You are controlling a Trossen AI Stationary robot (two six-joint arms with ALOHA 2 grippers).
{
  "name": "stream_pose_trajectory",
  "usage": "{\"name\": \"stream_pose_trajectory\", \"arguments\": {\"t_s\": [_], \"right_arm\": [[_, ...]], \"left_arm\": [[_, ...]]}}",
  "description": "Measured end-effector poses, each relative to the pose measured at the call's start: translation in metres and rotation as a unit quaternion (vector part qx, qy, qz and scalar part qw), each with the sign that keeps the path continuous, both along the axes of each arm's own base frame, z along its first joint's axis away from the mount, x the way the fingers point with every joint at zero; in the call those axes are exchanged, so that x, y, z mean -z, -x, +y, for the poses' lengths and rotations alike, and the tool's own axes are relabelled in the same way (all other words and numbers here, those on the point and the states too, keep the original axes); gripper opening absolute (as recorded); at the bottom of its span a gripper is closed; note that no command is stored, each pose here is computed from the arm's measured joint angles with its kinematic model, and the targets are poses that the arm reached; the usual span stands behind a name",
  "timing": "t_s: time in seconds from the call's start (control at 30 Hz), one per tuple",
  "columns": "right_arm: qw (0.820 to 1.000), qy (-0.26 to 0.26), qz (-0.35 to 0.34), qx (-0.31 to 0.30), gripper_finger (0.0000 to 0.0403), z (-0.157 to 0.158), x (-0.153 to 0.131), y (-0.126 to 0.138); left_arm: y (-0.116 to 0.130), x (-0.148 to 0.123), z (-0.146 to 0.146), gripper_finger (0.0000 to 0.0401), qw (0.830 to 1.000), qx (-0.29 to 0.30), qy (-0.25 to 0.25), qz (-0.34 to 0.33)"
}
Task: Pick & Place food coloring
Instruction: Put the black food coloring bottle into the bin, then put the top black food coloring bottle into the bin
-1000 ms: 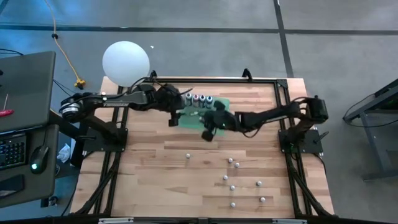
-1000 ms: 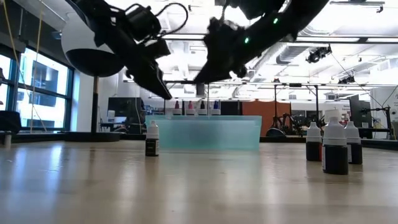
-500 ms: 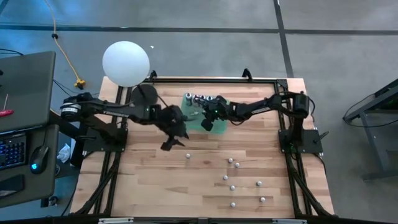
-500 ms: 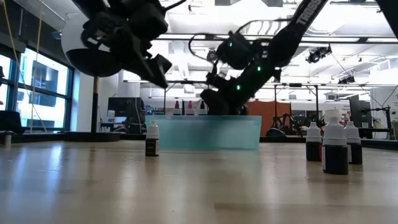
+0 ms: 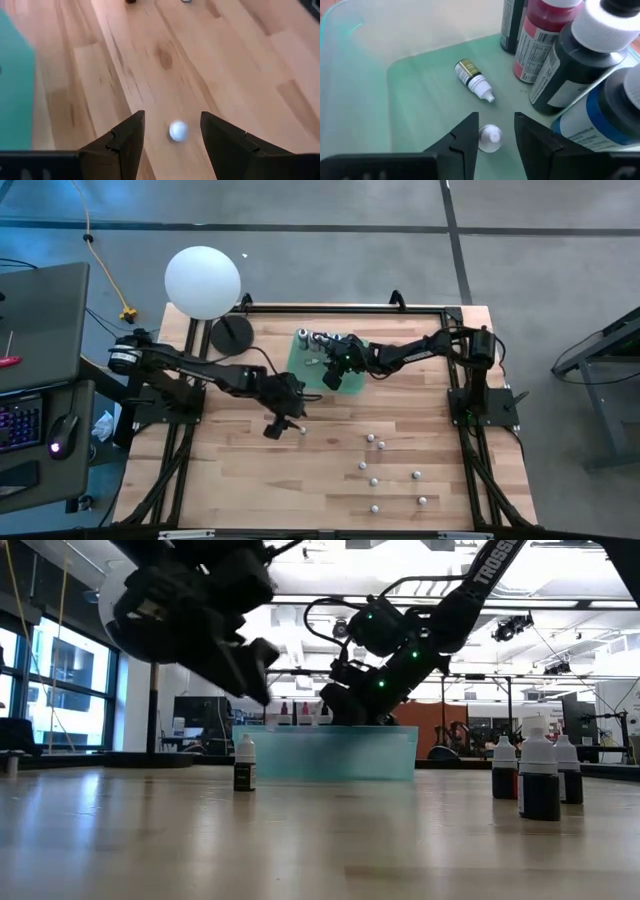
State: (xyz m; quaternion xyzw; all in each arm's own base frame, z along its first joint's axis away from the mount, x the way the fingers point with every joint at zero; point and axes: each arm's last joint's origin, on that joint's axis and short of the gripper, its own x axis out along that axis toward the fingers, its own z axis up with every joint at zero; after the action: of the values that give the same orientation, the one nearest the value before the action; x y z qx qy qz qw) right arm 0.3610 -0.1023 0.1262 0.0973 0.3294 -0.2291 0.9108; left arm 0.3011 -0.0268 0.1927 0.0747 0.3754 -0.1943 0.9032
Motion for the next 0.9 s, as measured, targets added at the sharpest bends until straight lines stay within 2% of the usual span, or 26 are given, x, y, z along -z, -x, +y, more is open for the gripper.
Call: {"name": "stream_pose_trajectory", "arguments": {"t_s": [0.07, 0.3, 0.4, 0.77, 0.9], "right_arm": [[1.000, 0.001, -0.002, -0.001, 0.0131, 0.000, 0.000, 0.000], [1.000, 0.009, -0.020, -0.006, 0.0157, 0.002, -0.014, 0.001], [0.999, 0.021, -0.032, -0.015, 0.0157, 0.006, -0.028, 0.003], [0.995, 0.061, -0.071, -0.026, 0.0136, 0.037, -0.092, 0.020], [0.994, 0.071, -0.080, -0.032, 0.0134, 0.052, -0.109, 0.028]], "left_arm": [[0.003, 0.005, 0.000, 0.0190, 1.000, -0.001, -0.002, 0.020], [-0.005, 0.014, -0.001, 0.0190, 1.000, 0.001, 0.015, 0.022], [-0.008, 0.018, -0.003, 0.0190, 0.999, 0.007, 0.030, 0.019], [-0.016, 0.040, -0.003, 0.0188, 0.999, -0.001, 0.029, 0.042], [-0.017, 0.044, -0.003, 0.0153, 0.998, -0.004, 0.026, 0.049]]}}
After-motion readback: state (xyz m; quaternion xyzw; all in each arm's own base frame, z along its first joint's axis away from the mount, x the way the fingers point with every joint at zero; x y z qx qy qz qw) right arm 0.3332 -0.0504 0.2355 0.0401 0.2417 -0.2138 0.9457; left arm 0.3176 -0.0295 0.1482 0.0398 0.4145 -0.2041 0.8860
